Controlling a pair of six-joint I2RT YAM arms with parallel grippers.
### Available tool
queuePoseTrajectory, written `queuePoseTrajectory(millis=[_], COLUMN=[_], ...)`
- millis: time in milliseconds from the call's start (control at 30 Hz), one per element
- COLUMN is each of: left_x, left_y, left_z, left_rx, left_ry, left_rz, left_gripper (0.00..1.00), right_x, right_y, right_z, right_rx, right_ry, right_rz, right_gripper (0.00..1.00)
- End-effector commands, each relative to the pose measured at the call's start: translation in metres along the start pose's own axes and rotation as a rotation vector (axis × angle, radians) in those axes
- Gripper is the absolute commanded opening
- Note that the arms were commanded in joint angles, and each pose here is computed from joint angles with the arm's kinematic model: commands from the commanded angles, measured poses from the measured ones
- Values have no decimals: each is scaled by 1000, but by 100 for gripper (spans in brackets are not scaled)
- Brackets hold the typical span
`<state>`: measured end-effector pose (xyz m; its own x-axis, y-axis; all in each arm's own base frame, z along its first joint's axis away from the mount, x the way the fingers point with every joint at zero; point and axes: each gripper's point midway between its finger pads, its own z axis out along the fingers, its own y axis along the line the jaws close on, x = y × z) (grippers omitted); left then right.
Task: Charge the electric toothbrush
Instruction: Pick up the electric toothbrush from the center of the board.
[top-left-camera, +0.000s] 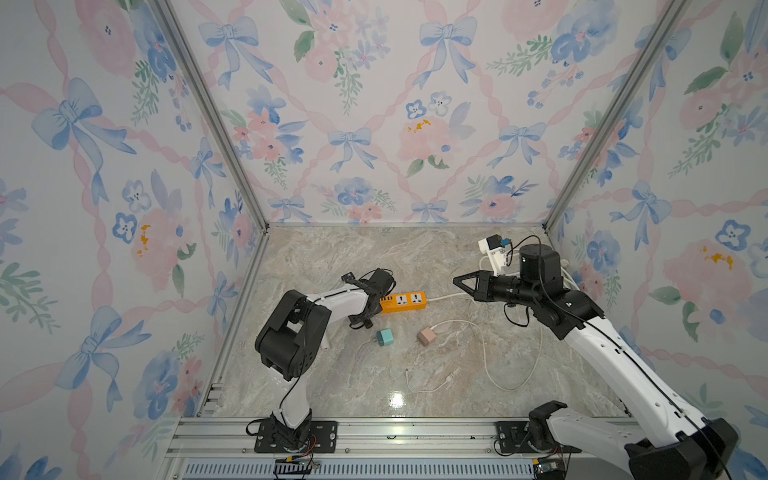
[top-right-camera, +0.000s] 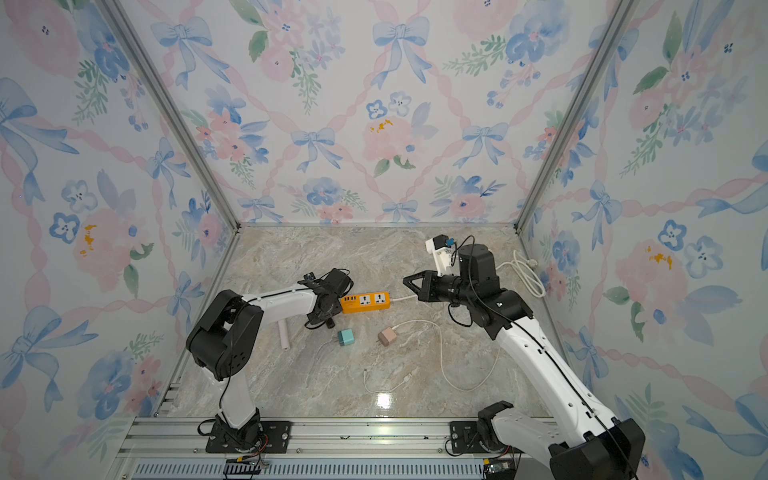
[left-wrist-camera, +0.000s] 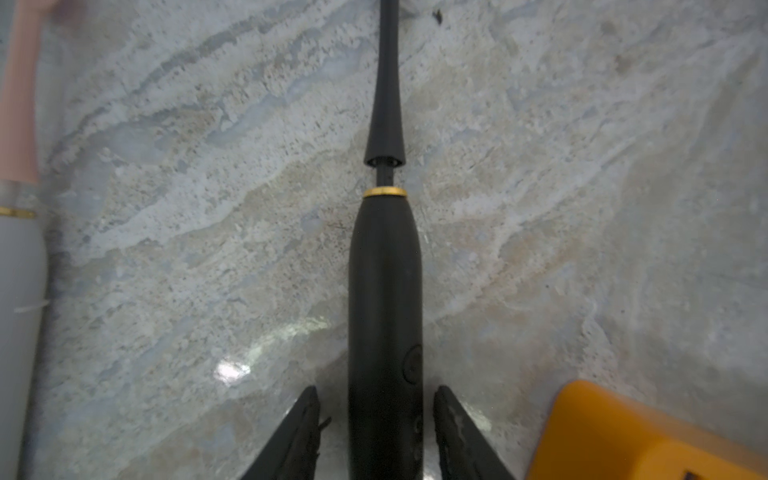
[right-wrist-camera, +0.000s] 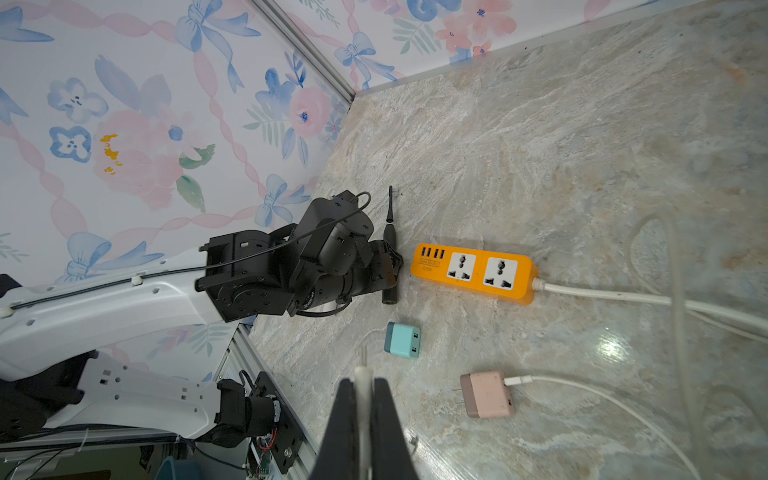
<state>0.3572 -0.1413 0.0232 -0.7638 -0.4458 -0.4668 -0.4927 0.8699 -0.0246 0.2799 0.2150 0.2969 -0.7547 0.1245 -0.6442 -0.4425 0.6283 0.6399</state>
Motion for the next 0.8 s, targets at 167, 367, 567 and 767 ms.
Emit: queuePoseTrajectory(millis=[167,367,567,767], left_x=[4,-40,-81,-80], left_y=[8,-30,-66,-87], left_z=[-11,-84,-162,-191], left_rx=[-6,237,465,562], left_ry=[12,-44,-86,-44], left_rz=[-19,-236,-390,-388], left_gripper=[19,8,0,0], right_x=[1,0,20,29], right_y=[3,-5,30,45], right_z=[2,20,71,114], right_rx=[-11,-38,-146,-198], right_ry=[20,-65,-39,3], right_rz=[41,238,269,281], right_gripper=[0,0,0,0])
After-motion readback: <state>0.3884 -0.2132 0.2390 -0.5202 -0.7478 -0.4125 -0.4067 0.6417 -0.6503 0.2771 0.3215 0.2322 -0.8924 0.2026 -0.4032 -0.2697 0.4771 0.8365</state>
